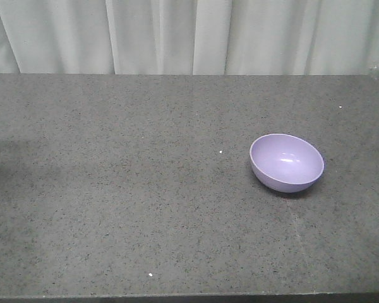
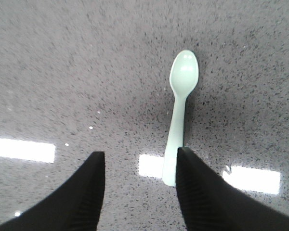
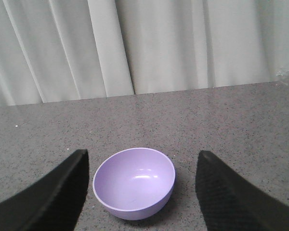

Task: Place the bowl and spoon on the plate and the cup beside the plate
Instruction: 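Lower the left gripper over the mint-green spoon and open it, then close the left gripper on the spoon handle and lift it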

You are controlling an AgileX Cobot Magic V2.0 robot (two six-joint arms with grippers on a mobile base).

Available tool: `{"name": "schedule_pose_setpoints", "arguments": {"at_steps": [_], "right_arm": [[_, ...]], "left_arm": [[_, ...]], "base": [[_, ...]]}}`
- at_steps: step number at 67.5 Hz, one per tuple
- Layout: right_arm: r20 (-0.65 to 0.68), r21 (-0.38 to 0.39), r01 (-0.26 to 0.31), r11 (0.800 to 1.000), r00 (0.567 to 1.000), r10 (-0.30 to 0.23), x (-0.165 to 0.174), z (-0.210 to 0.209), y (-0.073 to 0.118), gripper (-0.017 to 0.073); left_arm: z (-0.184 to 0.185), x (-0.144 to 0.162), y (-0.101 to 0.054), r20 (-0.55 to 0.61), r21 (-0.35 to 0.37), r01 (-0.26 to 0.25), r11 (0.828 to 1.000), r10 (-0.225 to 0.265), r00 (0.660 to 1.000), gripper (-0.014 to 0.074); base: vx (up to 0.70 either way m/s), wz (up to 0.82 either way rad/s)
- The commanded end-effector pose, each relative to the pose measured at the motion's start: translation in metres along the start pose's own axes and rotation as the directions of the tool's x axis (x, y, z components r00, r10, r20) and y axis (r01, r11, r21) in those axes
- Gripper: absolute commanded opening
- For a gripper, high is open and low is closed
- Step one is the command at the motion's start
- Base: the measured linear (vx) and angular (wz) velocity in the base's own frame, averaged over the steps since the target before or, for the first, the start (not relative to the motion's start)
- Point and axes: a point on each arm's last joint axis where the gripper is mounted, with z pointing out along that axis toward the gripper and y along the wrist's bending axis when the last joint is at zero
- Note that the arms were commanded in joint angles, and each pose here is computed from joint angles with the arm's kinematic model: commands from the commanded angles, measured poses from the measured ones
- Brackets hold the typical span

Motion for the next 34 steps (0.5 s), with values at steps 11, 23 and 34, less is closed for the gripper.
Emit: {"name": "schedule_pose_setpoints", "arguments": {"at_steps": [11,23,34], "right_arm": [[0.066,-0.001,0.012,1.000,0.998,-0.012,-0.014,-0.001,0.001,0.0472],[0.058,-0.002,0.012,1.000,0.998,-0.012,-0.013,-0.001,0.002,0.0472],[0.053,-0.002,0.012,1.000,0.999,-0.012,-0.012,-0.001,0.002,0.0472]], "left_arm": [[0.020,-0.009,0.005,-0.004,0.098,0.017,0.995,-0.016,1.000,0.0324],[0.054,-0.013,-0.003,-0.076,0.137,0.010,0.991,0.001,0.997,0.0324],[0.075,-0.015,-0.006,-0.112,0.142,-0.001,0.990,0.017,0.994,0.0324]], "base": [[0.00,0.00],[0.00,0.00],[0.00,0.00]]}}
